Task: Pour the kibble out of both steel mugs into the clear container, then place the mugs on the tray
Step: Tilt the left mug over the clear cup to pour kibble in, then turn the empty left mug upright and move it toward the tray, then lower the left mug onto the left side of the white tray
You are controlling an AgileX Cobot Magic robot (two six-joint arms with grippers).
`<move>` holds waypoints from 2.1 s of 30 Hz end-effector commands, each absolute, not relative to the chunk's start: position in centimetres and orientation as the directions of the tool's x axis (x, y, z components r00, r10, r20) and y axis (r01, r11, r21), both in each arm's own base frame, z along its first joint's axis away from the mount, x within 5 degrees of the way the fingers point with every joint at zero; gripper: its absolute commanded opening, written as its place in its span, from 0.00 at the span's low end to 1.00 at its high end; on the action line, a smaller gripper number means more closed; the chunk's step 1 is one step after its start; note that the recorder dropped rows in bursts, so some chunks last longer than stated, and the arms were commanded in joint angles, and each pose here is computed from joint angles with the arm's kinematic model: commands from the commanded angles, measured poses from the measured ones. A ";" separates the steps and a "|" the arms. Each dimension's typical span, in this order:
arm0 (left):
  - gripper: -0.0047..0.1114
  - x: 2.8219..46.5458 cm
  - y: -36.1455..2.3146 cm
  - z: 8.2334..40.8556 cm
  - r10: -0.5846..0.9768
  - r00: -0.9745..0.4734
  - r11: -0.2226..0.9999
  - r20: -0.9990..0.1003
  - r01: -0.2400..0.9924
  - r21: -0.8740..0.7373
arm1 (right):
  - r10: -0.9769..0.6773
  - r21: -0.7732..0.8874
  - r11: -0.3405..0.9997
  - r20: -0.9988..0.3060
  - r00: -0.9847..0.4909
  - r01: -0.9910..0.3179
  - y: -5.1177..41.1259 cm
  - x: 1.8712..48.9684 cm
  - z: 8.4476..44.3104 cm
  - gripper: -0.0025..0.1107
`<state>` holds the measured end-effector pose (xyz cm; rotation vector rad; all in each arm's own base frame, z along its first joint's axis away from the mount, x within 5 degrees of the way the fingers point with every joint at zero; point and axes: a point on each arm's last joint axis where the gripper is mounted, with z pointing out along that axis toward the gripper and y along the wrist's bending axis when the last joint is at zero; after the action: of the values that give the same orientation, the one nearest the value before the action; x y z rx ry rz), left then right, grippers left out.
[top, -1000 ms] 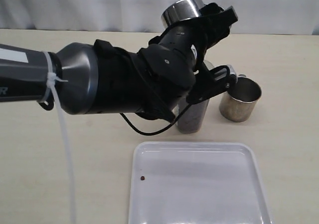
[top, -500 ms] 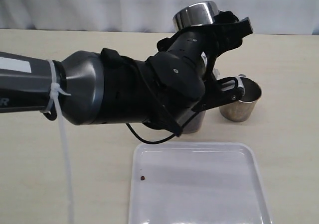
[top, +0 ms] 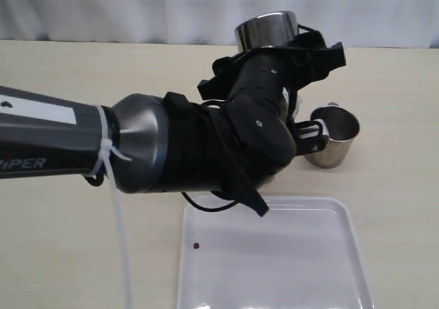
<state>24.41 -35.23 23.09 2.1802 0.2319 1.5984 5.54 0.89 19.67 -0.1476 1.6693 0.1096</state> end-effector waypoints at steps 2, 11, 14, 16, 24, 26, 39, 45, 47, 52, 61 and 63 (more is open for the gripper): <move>0.04 24.1 -35.0 23.8 0.438 0.250 -0.881 0.863 -0.074 0.468 | -0.031 -0.014 0.986 -0.994 -0.101 -0.165 0.9 5.5 19.6 0.06; 0.04 23.3 -33.7 26.8 0.675 0.330 -0.712 0.660 0.054 0.700 | -0.031 -0.014 0.986 -0.994 -0.101 -0.165 0.9 5.5 19.6 0.06; 0.04 23.1 -31.9 29.0 0.766 0.445 -0.590 0.464 0.199 0.783 | -0.031 -0.014 0.986 -0.994 -0.101 -0.165 0.9 5.5 19.6 0.06; 0.04 23.1 -31.1 29.9 0.793 0.488 -0.532 0.364 0.264 0.805 | -0.031 -0.014 0.986 -0.994 -0.101 -0.165 0.9 5.5 19.6 0.06; 0.04 22.9 -28.4 31.4 0.796 0.594 -0.460 0.119 0.465 0.757 | -0.031 -0.014 0.986 -0.994 -0.101 -0.165 0.9 5.5 19.6 0.06; 0.04 22.8 -28.0 31.2 0.790 0.611 -0.450 0.046 0.528 0.720 | -0.031 -0.014 0.986 -0.994 -0.101 -0.165 0.9 5.5 19.6 0.06; 0.04 24.9 -21.6 29.4 0.619 0.516 -0.441 -0.592 0.852 0.282 | -0.031 -0.014 0.986 -0.994 -0.101 -0.165 0.9 5.5 19.6 0.06; 0.04 25.9 -19.6 24.3 0.545 0.436 -0.390 -0.716 0.888 0.244 | -0.031 -0.014 0.986 -0.994 -0.101 -0.165 0.9 5.5 19.6 0.06; 0.04 26.7 -20.0 22.3 0.566 0.359 -0.328 -0.742 0.924 0.197 | -0.031 -0.014 0.986 -0.994 -0.101 -0.165 0.9 5.5 19.6 0.06; 0.04 27.8 -21.0 18.1 0.562 0.192 -0.283 -0.805 0.959 0.031 | -0.031 -0.014 0.986 -0.994 -0.101 -0.165 0.9 5.5 19.6 0.06; 0.04 28.2 -21.8 12.9 0.583 0.044 -0.272 -0.811 0.952 -0.143 | -0.031 -0.014 0.986 -0.994 -0.101 -0.165 0.9 5.5 19.6 0.06; 0.04 28.0 -22.2 12.7 0.588 0.052 -0.277 -0.807 0.950 -0.141 | -0.031 -0.014 0.986 -0.994 -0.101 -0.165 0.9 5.5 19.6 0.06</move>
<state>28.19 -21.48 12.44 1.9064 1.5891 -1.0913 5.54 0.89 19.67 -0.1476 1.6693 0.1096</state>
